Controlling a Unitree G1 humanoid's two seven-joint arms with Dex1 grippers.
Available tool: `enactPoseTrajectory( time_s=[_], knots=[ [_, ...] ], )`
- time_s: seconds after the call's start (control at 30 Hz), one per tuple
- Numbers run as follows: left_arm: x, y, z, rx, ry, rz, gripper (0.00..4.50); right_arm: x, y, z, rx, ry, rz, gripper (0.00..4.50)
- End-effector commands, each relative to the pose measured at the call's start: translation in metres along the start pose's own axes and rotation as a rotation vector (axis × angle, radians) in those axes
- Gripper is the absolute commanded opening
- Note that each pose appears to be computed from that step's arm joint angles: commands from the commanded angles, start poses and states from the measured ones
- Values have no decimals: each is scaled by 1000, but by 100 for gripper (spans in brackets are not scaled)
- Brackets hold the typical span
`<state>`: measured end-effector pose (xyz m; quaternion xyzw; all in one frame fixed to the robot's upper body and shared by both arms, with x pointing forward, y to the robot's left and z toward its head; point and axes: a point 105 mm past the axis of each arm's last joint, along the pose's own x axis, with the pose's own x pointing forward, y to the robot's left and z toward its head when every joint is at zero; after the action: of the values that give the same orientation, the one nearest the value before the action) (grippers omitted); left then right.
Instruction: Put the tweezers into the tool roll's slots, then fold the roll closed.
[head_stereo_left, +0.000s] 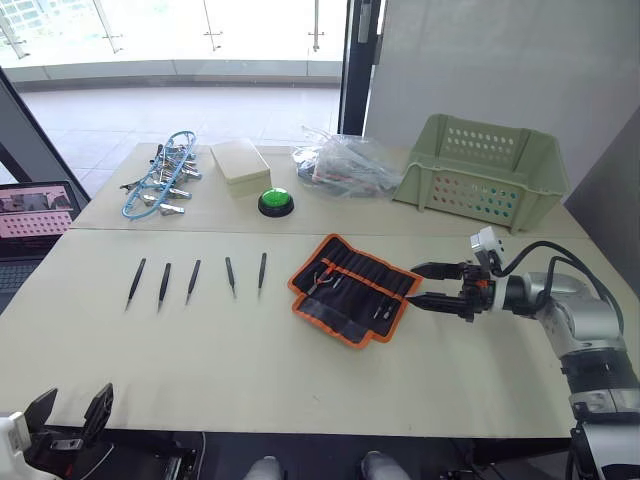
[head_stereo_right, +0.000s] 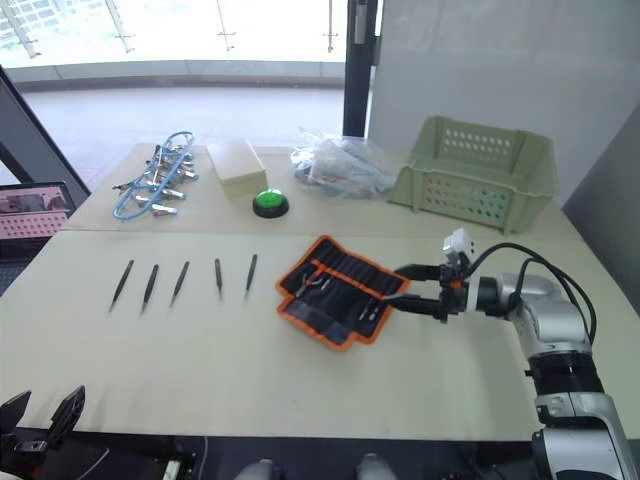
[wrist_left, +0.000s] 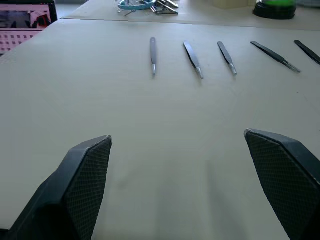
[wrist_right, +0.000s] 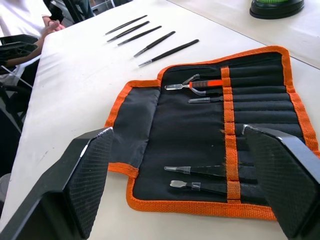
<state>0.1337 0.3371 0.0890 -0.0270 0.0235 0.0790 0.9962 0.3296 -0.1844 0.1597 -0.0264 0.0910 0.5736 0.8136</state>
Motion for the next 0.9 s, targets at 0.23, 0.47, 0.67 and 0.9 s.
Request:
enactPoseTrajectory(
  time_s=[0.23,0.47,0.67,0.9],
  knots=[
    [20,17,16,61,-51,73,450,-5,5,18,-87,-56,-14,446],
    [65,27,31,61,-67,106,450,1,12,31,-203,-116,-99,446],
    [112,28,34,7,-17,139,450,2,11,31,-215,-161,-191,446],
    [158,19,37,25,67,99,450,8,21,27,-188,-160,-168,446]
  ],
)
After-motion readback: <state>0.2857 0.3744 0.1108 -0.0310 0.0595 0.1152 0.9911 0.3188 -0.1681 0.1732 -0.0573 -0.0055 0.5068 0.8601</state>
